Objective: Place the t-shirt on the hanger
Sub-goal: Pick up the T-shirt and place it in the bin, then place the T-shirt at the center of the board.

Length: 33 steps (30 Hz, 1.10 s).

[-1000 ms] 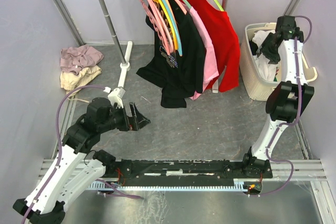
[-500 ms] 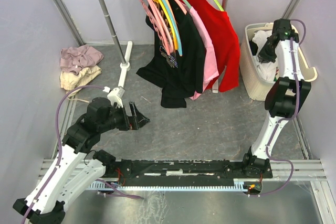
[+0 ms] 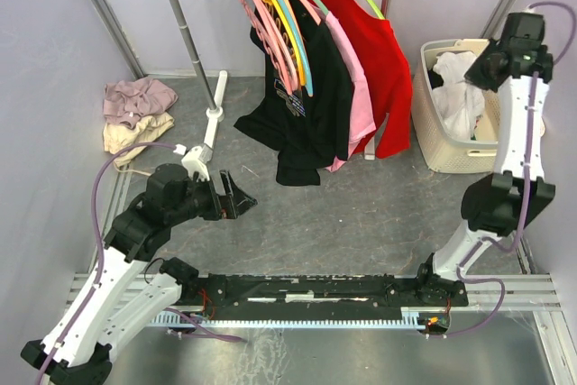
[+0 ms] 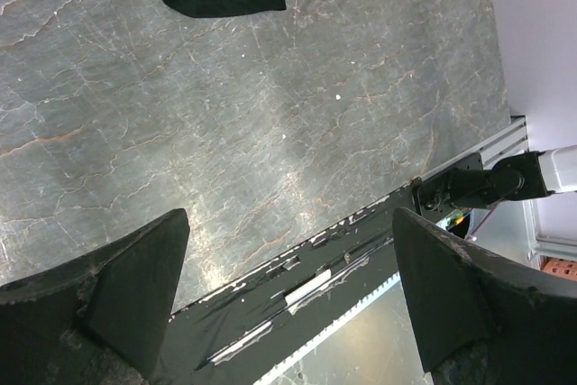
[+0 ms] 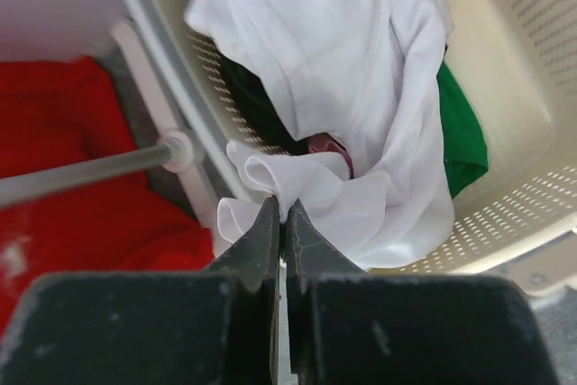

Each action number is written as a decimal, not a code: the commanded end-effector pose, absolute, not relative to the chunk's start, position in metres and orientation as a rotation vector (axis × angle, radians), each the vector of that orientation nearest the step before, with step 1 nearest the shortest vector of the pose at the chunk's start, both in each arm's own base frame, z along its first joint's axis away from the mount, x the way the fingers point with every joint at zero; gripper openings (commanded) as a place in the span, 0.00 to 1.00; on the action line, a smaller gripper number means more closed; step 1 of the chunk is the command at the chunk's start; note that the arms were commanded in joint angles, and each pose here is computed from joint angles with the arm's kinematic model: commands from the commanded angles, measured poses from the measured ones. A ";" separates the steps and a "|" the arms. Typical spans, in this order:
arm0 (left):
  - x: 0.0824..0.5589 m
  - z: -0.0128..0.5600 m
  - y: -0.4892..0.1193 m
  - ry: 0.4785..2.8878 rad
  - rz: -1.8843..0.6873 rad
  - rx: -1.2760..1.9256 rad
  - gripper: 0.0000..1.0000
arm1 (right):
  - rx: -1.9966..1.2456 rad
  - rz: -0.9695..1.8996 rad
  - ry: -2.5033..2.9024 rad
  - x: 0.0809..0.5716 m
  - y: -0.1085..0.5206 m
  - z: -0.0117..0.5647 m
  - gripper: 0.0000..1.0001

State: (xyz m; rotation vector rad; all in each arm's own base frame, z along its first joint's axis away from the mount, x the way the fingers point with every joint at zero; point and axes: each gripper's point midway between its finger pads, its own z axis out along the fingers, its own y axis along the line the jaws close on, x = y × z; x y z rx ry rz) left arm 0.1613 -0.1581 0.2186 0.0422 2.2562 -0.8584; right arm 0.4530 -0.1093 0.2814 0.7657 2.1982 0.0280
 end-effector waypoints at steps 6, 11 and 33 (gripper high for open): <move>0.163 0.252 -0.158 2.164 -0.899 0.019 0.99 | 0.561 0.210 1.774 0.393 -0.072 0.467 0.01; 0.159 0.260 -0.157 2.144 -0.905 0.030 0.99 | 0.439 0.317 1.583 0.343 -0.040 0.545 0.01; 0.140 0.283 -0.143 2.091 -0.885 0.073 0.99 | 0.154 1.060 1.277 0.185 0.095 0.653 0.01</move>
